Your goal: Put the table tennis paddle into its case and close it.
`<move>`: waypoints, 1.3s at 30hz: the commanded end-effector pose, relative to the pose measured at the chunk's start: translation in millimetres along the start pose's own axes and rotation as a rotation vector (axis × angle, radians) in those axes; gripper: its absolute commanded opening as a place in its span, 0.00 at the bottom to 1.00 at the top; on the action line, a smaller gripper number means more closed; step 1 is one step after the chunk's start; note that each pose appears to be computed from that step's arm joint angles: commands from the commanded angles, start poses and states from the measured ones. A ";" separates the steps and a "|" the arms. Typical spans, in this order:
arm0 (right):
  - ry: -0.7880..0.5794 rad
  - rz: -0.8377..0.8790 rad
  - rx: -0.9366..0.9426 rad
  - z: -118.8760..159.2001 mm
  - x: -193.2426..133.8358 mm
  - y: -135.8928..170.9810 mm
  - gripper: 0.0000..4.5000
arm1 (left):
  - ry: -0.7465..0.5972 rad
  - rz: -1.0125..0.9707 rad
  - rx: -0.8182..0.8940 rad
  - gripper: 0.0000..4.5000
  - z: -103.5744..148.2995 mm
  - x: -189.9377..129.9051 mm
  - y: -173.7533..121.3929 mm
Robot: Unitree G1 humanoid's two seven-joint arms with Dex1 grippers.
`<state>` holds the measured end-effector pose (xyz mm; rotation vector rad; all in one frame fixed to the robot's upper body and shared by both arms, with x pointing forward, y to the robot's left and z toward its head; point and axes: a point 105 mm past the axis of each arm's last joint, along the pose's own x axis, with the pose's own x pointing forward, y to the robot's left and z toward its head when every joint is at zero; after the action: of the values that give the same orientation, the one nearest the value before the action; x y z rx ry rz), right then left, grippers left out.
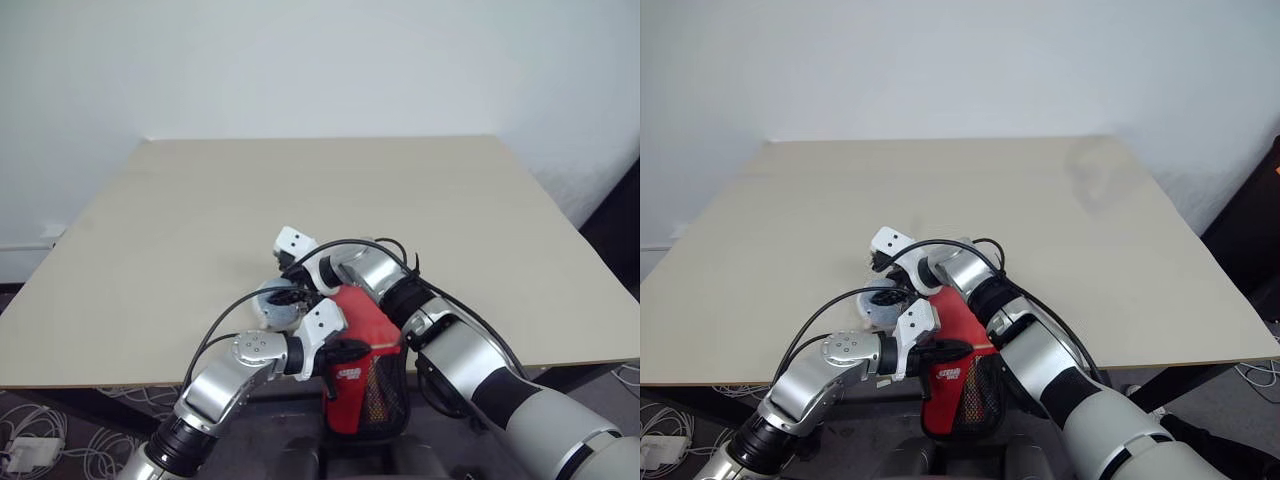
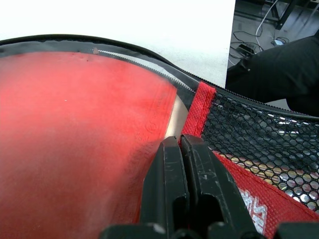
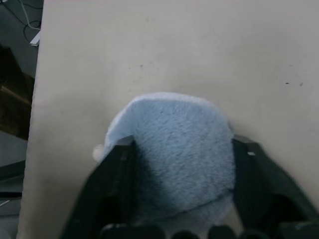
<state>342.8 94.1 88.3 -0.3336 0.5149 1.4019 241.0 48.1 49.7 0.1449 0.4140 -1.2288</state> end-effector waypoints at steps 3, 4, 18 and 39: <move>-0.043 -0.089 -0.008 13.9 -8.0 -15.1 0.13 | 0.015 0.004 0.014 0.00 -0.1 -0.3 1.2; -0.056 -0.103 0.002 15.7 -9.1 -17.5 0.09 | 0.016 0.013 0.013 0.00 -0.4 0.0 3.1; -0.150 -0.258 0.139 30.9 -21.4 -42.7 0.02 | 0.042 0.187 0.043 0.00 -5.2 2.1 36.4; -0.249 -0.609 0.350 29.2 -55.9 -90.1 0.02 | 0.084 0.224 0.040 0.00 -13.6 3.7 42.2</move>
<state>414.9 51.7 100.5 -0.0331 0.5152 0.7816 279.2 54.2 48.0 0.2428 0.3522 -1.0457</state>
